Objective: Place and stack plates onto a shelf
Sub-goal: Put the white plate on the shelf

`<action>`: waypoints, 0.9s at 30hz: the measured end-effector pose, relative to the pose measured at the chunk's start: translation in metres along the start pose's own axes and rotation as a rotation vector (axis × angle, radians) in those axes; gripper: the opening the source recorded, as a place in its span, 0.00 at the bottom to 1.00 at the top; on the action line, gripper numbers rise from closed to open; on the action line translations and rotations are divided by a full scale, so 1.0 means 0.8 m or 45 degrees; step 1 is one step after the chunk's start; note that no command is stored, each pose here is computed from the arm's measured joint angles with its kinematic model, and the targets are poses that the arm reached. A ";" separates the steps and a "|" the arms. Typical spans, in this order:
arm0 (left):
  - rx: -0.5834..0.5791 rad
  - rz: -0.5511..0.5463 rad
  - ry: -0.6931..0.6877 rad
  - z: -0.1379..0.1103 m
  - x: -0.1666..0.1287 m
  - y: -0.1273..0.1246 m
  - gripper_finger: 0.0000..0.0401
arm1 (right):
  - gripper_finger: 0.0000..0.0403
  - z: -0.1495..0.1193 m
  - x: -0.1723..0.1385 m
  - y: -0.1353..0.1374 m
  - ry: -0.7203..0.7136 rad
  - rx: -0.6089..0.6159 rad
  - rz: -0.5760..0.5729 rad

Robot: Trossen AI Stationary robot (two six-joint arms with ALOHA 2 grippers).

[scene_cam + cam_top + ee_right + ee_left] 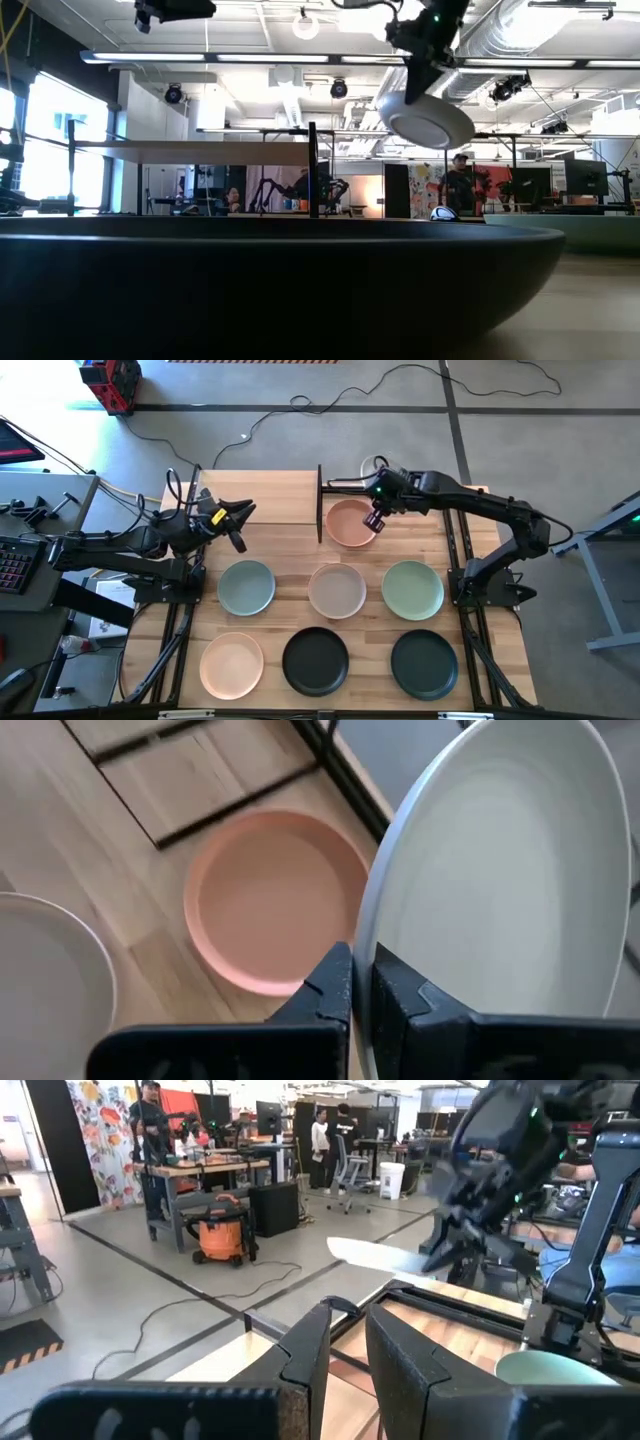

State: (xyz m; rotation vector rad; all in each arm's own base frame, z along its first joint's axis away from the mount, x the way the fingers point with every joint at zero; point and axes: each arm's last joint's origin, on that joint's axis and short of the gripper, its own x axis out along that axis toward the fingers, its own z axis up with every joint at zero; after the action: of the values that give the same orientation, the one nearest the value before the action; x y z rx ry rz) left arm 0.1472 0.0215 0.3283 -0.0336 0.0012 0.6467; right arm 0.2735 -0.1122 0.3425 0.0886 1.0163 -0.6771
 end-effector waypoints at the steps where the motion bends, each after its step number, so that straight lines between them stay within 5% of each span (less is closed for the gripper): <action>1: -0.005 0.000 0.007 -0.001 0.000 0.000 0.15 | 0.00 0.003 -0.004 0.000 -0.016 -0.021 0.004; 13: -0.107 -0.101 0.109 -0.011 0.003 -0.005 0.15 | 0.00 0.017 -0.034 0.016 -0.134 -0.312 0.040; 27: -0.368 -0.072 0.150 -0.019 0.017 -0.014 0.15 | 0.00 0.014 -0.043 0.035 -0.160 -0.375 0.079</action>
State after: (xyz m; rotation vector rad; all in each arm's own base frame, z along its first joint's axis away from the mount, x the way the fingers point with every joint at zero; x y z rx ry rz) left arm 0.1654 0.0202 0.3135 -0.3497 0.0201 0.5837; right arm 0.2863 -0.0777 0.3698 -0.1770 0.9778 -0.4653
